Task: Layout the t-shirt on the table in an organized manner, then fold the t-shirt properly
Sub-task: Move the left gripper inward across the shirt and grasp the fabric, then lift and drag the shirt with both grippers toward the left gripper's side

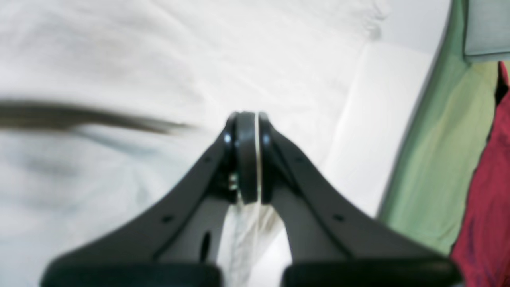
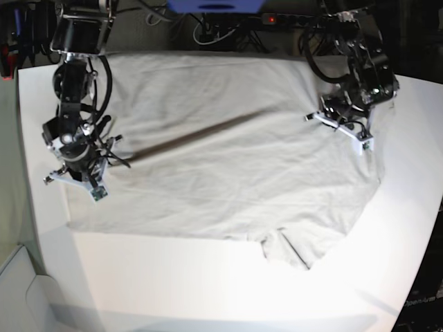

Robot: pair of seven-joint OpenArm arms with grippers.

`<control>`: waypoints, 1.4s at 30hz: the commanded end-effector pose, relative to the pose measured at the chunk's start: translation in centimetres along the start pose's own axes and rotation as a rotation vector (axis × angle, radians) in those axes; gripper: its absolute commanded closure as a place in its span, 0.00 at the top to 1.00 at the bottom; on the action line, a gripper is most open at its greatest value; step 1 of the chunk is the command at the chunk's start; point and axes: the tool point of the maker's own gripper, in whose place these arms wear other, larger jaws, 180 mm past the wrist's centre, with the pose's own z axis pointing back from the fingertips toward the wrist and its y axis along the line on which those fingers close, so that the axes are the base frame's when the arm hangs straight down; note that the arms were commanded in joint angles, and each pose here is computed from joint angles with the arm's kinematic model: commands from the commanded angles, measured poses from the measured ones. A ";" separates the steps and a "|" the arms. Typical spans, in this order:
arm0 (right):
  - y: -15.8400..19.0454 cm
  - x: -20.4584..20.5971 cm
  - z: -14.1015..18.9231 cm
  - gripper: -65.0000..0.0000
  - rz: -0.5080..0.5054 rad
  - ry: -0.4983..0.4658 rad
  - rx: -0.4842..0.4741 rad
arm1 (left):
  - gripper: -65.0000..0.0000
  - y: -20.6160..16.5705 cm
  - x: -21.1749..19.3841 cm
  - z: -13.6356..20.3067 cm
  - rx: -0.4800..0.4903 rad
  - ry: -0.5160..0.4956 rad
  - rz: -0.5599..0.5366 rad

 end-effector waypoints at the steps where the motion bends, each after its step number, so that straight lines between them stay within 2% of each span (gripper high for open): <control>1: -0.7 0.6 0.3 0.00 0.010 -0.025 -0.012 | 0.00 0.9 0.0 -0.2 0.036 0.000 -0.011; 4: 0.1 -0.4 0.3 0.00 0.012 -0.004 0.002 | 0.00 1.9 1.3 -0.9 0.068 -0.040 -0.027; 8: 1.0 -1.7 0.5 0.00 0.014 0.019 0.019 | 0.00 2.1 2.5 -3.0 0.093 -0.043 -0.031; 12: 2.7 -3.7 0.8 0.00 0.020 0.057 0.052 | 0.00 1.4 6.0 -5.4 0.108 -0.086 -0.045; 18: 4.6 -7.0 1.5 0.00 0.023 0.120 0.091 | 0.00 -1.5 11.8 -9.7 0.089 -0.144 -0.066; 22: 5.4 -8.3 1.9 0.00 0.026 0.144 0.108 | 0.00 -4.5 16.0 -11.5 0.055 -0.213 -0.097; 26: 5.6 -8.5 1.9 0.00 0.026 0.150 0.111 | 0.00 -8.0 20.0 -11.5 0.006 -0.308 -0.121; 29: 5.5 -8.5 1.9 0.00 0.026 0.149 0.110 | 0.00 -12.2 21.8 -11.1 -0.053 -0.371 -0.144; 32: 5.3 -8.1 1.8 0.00 0.025 0.142 0.105 | 0.00 -14.9 23.2 -10.3 -0.087 -0.403 -0.164; 37: 6.4 -8.0 1.7 0.00 0.015 0.141 0.128 | 0.00 -14.8 24.6 -9.3 -0.082 -0.425 -0.162; 39: 7.8 -7.8 1.7 0.00 -0.005 0.134 0.151 | 0.00 -13.7 24.6 -8.8 -0.060 -0.420 -0.160; 42: 9.5 -7.6 1.9 0.00 -0.025 0.130 0.182 | 0.00 -11.6 26.4 -6.5 -0.014 -0.475 -0.158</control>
